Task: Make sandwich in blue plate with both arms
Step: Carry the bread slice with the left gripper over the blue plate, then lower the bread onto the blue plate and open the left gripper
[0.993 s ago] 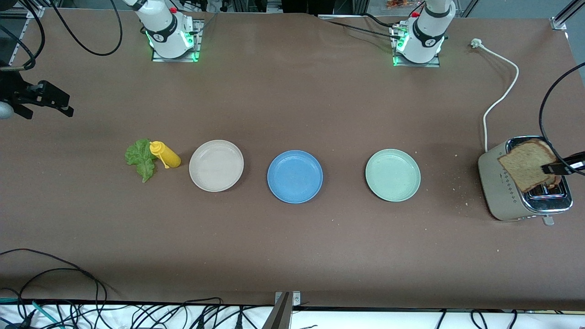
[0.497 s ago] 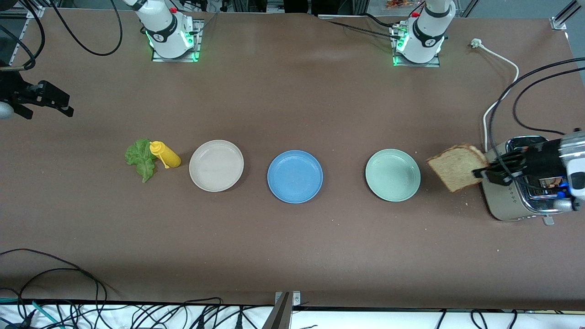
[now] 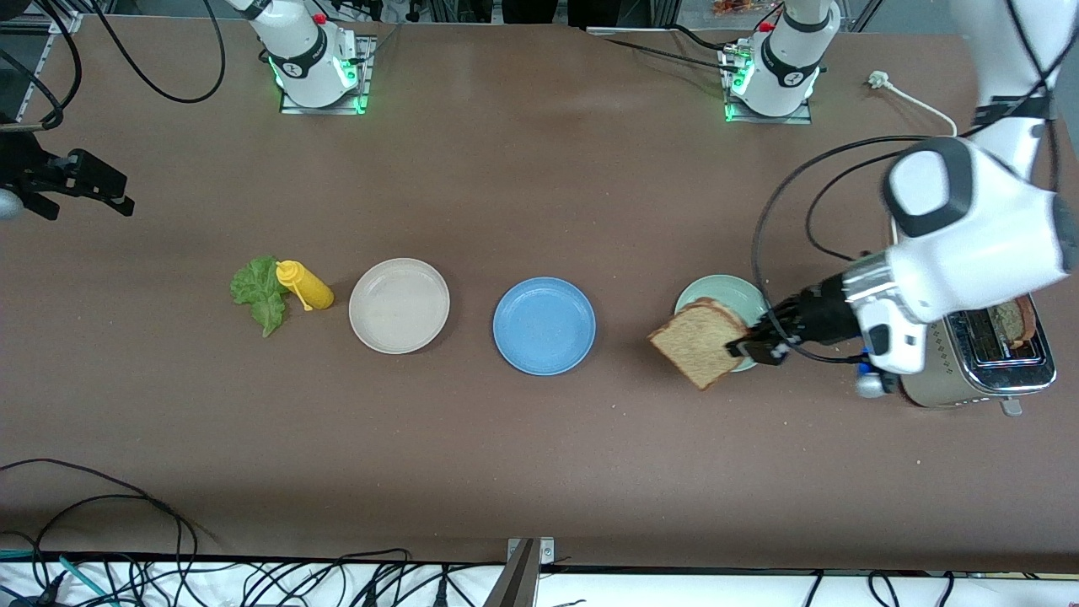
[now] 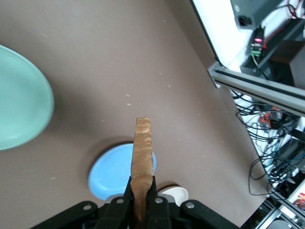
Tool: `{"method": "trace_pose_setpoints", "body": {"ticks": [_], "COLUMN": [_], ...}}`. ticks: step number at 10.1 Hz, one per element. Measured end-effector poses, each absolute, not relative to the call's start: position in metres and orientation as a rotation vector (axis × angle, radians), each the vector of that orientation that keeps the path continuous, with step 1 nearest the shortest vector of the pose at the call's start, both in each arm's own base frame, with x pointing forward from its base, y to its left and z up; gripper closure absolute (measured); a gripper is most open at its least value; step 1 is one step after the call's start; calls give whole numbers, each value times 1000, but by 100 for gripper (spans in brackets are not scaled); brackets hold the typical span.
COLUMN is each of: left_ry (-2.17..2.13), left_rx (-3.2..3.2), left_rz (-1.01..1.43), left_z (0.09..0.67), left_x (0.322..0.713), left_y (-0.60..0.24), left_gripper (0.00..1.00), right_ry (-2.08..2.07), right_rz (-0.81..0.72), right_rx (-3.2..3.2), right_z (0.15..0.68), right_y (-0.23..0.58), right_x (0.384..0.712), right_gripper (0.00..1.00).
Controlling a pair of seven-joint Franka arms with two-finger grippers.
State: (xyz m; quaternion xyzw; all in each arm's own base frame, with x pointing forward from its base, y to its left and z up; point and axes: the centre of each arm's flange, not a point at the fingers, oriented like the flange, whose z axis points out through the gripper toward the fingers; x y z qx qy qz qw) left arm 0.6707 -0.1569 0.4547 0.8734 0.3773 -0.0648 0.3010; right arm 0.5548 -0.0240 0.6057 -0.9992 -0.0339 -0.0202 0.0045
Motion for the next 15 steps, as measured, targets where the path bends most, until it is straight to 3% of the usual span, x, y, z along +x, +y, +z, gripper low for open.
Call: {"method": "trace_pose_setpoints", "body": {"ticks": [6, 11, 15], "left_ry": [958, 973, 958], "left_rx": [2244, 2295, 2327], "left_rz": [19, 22, 39], "left_z": [358, 276, 256], "left_x": [604, 588, 578], "left_y": [-325, -358, -372], "left_gripper": [89, 89, 89], "right_ry": [-96, -86, -61], "right_rz": [-65, -64, -64], "right_rx": [-3131, -3131, -3131], "right_z": [606, 606, 606], "right_y": [-28, -31, -41], "right_x": [555, 555, 554], "right_gripper": [0, 0, 0]}}
